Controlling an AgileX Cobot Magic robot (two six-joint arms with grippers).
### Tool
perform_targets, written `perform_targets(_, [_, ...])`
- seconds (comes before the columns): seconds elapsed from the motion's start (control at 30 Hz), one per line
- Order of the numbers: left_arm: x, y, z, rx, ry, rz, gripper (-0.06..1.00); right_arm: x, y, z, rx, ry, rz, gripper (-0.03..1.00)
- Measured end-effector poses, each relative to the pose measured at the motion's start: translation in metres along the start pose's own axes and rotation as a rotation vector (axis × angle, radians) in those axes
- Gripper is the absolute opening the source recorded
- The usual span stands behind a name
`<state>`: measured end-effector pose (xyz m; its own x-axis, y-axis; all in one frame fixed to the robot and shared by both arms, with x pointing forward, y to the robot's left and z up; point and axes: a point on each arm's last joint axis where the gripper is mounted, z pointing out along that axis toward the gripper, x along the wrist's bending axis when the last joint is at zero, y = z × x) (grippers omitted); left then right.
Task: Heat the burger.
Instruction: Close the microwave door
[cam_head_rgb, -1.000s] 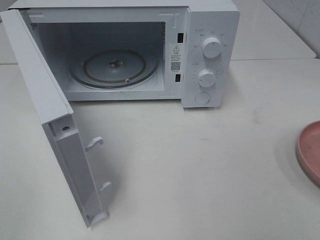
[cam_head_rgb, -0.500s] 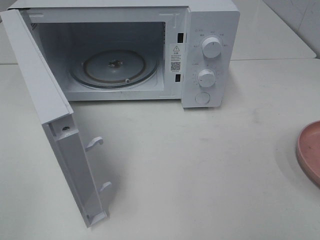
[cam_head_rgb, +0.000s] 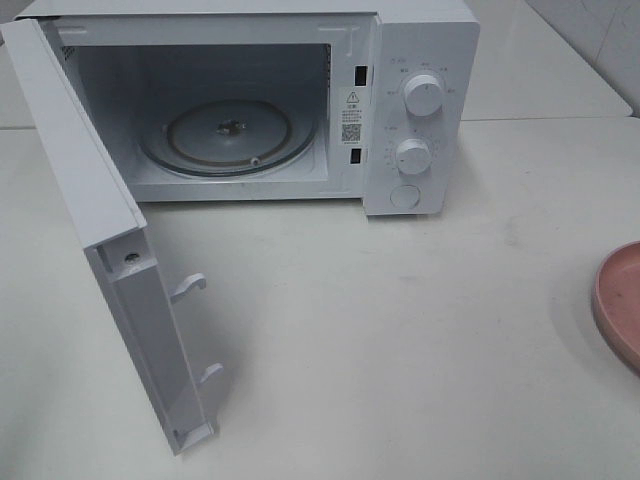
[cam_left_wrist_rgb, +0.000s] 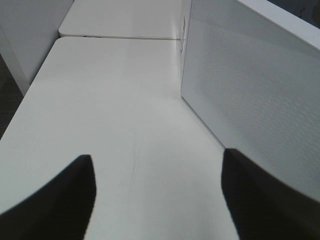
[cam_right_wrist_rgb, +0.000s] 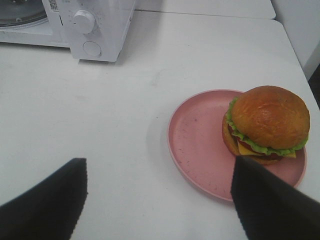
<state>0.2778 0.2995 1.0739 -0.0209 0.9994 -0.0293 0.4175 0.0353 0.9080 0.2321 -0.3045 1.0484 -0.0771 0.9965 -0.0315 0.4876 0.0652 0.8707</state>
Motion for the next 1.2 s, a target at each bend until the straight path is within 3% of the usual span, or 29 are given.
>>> perform_targets(0.07, [0.000,0.001,0.005,0.002,0.000,-0.002,0.61,0.000,0.000,0.000,0.000,0.000,0.000,0.76])
perform_targets(0.13, [0.001,0.004,0.017,0.016,0.003,-0.005,0.44,0.000,0.000,0.000,0.000,-0.001,0.000,0.76])
perform_targets(0.17, [0.001,0.004,0.017,0.016,0.003,-0.005,0.44,0.000,0.000,0.000,0.000,-0.001,0.000,0.76])
perform_targets(0.23, [0.002,0.006,0.035,0.036,0.007,-0.009,0.17,0.000,0.000,0.000,0.000,-0.002,-0.001,0.76])
perform_targets(0.27, [0.002,0.006,0.035,0.036,0.007,-0.009,0.17,0.000,0.000,0.000,0.000,-0.002,-0.001,0.76])
perform_targets(0.33, [0.003,0.007,0.048,0.042,0.011,-0.012,0.02,0.000,0.000,0.000,0.000,-0.002,-0.001,0.76])
perform_targets(0.7, [0.007,-0.006,0.091,-0.039,0.032,-0.018,0.00,0.000,0.000,0.000,0.000,-0.002,-0.001,0.76])
perform_targets(0.87, [0.010,-0.014,0.112,-0.201,0.052,-0.013,0.00,0.000,0.000,0.000,0.000,-0.002,-0.001,0.76])
perform_targets(0.97, [0.011,-0.014,0.115,-0.212,0.053,-0.009,0.00,0.000,0.000,0.000,0.000,-0.002,-0.001,0.76])
perform_targets(1.2, [0.008,-0.012,0.142,-0.257,0.024,0.108,0.00,0.000,0.000,0.000,0.000,-0.002,-0.001,0.76])
